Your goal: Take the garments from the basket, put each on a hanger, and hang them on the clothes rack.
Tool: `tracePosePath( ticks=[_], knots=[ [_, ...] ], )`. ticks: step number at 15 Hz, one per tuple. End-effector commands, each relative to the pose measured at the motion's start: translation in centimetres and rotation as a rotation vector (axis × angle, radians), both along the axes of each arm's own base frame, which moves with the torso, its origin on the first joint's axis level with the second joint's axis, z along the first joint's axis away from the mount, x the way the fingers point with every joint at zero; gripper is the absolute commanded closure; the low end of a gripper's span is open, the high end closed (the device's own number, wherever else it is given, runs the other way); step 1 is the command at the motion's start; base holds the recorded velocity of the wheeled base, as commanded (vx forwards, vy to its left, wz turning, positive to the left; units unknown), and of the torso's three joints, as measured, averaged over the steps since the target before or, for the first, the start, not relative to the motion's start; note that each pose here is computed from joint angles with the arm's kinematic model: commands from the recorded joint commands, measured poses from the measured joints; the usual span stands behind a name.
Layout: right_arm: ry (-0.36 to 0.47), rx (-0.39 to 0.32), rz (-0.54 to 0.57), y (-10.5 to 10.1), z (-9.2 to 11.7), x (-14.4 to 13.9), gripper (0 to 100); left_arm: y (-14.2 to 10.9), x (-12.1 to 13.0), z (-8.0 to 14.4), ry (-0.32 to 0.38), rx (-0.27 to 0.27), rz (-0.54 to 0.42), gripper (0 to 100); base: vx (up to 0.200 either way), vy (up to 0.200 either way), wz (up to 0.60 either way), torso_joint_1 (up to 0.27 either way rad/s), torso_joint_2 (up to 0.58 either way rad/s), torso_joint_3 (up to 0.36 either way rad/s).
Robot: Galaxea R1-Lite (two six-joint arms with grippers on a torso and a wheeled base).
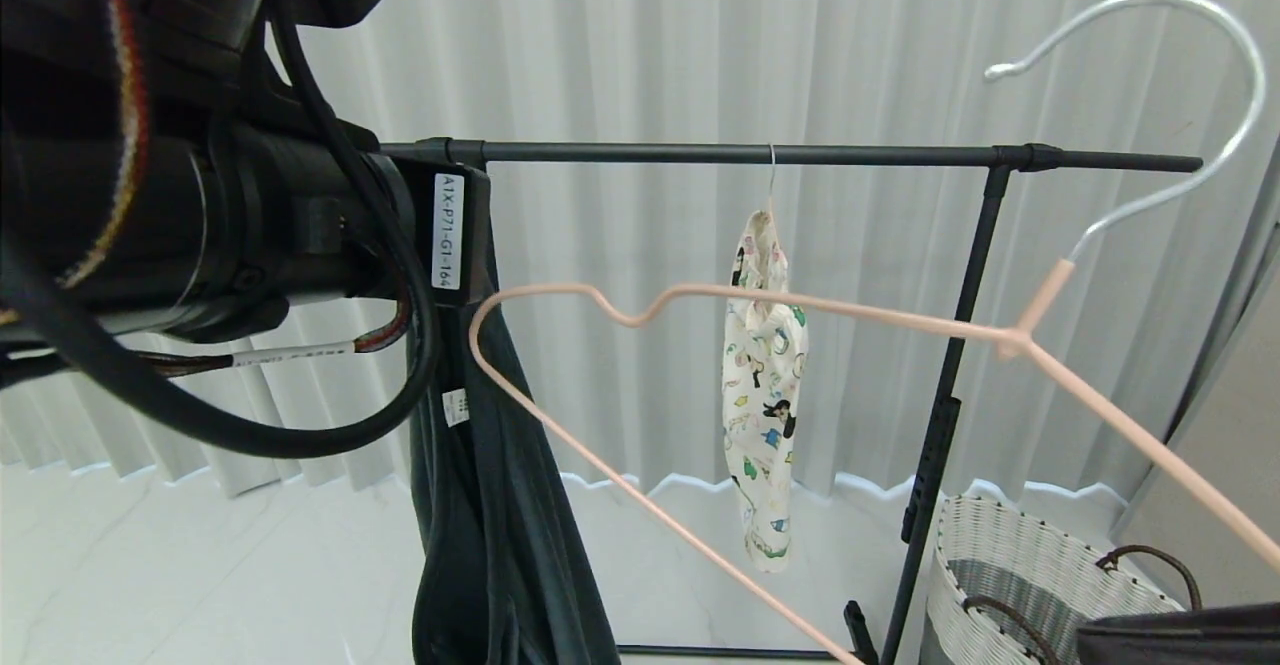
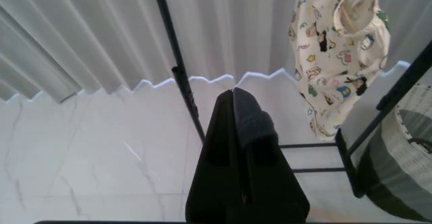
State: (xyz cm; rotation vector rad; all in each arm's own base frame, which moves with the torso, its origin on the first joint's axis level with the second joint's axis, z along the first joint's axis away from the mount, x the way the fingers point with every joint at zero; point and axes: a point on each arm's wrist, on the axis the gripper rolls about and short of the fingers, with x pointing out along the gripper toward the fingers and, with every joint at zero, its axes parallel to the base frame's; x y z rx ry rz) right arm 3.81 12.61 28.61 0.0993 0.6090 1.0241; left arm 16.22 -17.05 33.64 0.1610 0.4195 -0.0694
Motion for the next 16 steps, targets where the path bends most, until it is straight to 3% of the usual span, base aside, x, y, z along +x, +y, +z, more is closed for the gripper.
tracePosePath(
  ticks=[1, 4, 9, 16],
  knots=[
    [0.007, -0.024, -0.028, 1.2, -0.5, 0.8, 100, -0.3, -0.1, -0.1, 0.002, 0.003, -0.012, 100, 0.000, 0.000, 0.00, 0.000, 0.00, 0.000],
    [0.009, -0.033, -0.027, 2.0, -0.7, 1.0, 100, -0.8, -0.3, -0.3, 0.009, -0.004, -0.021, 100, 0.000, 0.000, 0.00, 0.000, 0.00, 0.000],
    [0.012, -0.008, 0.008, 1.5, -0.3, 0.6, 100, -0.2, 0.8, -0.5, 0.007, 0.011, 0.038, 100, 0.000, 0.000, 0.00, 0.000, 0.00, 0.000],
    [-0.030, 0.001, -0.042, 5.3, -1.0, 3.1, 100, -1.4, -0.7, -0.6, 0.009, -0.010, -0.030, 100, 0.000, 0.000, 0.00, 0.000, 0.00, 0.000]
  ],
)
